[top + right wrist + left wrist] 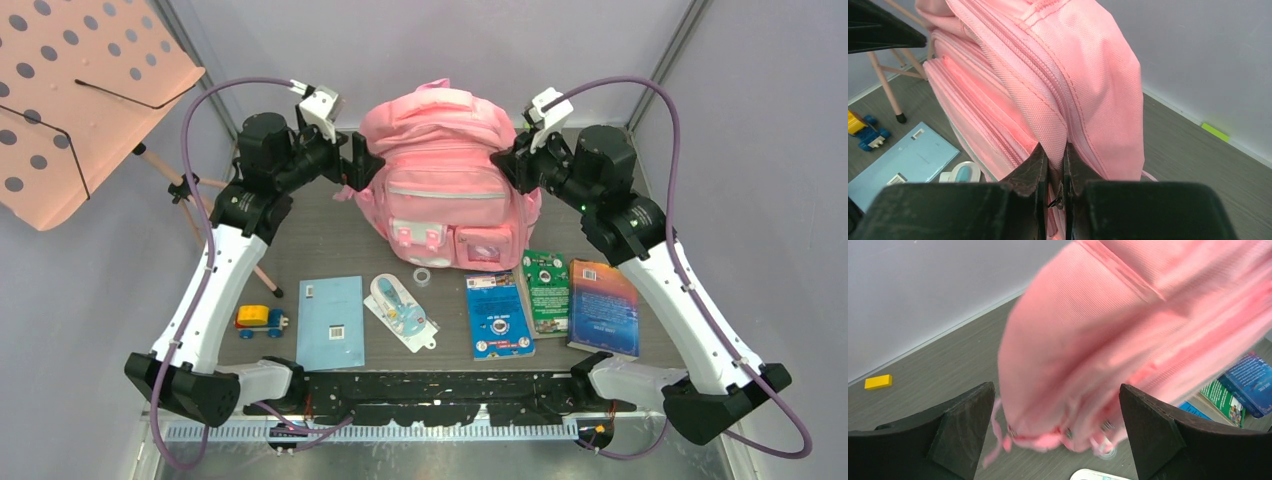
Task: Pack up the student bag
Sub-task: Place the student bag at the center of the board.
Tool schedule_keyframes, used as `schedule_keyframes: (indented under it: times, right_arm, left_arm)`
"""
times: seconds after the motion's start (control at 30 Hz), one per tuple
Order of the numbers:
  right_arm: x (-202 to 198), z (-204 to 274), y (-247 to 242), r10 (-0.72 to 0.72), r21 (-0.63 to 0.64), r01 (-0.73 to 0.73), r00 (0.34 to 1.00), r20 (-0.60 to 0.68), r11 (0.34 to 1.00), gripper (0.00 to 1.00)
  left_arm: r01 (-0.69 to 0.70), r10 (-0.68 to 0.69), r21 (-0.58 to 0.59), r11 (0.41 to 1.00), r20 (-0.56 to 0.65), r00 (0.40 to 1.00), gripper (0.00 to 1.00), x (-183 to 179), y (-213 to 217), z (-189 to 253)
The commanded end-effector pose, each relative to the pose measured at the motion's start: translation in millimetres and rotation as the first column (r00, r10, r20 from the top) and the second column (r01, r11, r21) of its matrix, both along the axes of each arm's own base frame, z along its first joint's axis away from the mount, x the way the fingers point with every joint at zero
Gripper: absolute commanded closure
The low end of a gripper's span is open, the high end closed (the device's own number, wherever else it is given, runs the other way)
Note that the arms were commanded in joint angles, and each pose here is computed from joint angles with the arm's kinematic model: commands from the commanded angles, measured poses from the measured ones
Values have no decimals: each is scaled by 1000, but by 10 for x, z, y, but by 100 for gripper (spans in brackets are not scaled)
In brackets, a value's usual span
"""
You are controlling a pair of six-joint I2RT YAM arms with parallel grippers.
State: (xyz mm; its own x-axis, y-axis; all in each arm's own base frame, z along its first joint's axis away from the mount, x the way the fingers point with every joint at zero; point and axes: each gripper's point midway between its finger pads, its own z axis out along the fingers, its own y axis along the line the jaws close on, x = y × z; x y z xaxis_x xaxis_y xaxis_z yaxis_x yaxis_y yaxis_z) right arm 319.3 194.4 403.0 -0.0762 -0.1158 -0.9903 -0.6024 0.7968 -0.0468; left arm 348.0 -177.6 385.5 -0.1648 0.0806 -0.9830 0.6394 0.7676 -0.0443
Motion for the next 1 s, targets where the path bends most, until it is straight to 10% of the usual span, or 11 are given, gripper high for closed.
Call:
schedule_keyframes:
  times: [0.0,0.43,0.7,0.97]
  right_arm:
    - [-381,1212,-97,7,211,-77,949,315,974,100]
    - [-294,964,-75,-1,204,-54,966,259,977,100]
    - [-51,875,-75,-48,159,5,963,265,987,100]
    - [582,1017,-126,-208,124,175,912,354,977,100]
  left_arm:
    - [16,-14,-16,1000,74,997,1,11,1,122]
    - [185,-182,-62,981,52,982,43,-184,-235,-72]
    - [212,-206,-106,972,63,977,98,-181,-301,0]
    - [244,-238,-150,958,55,970,100,-215,-365,64]
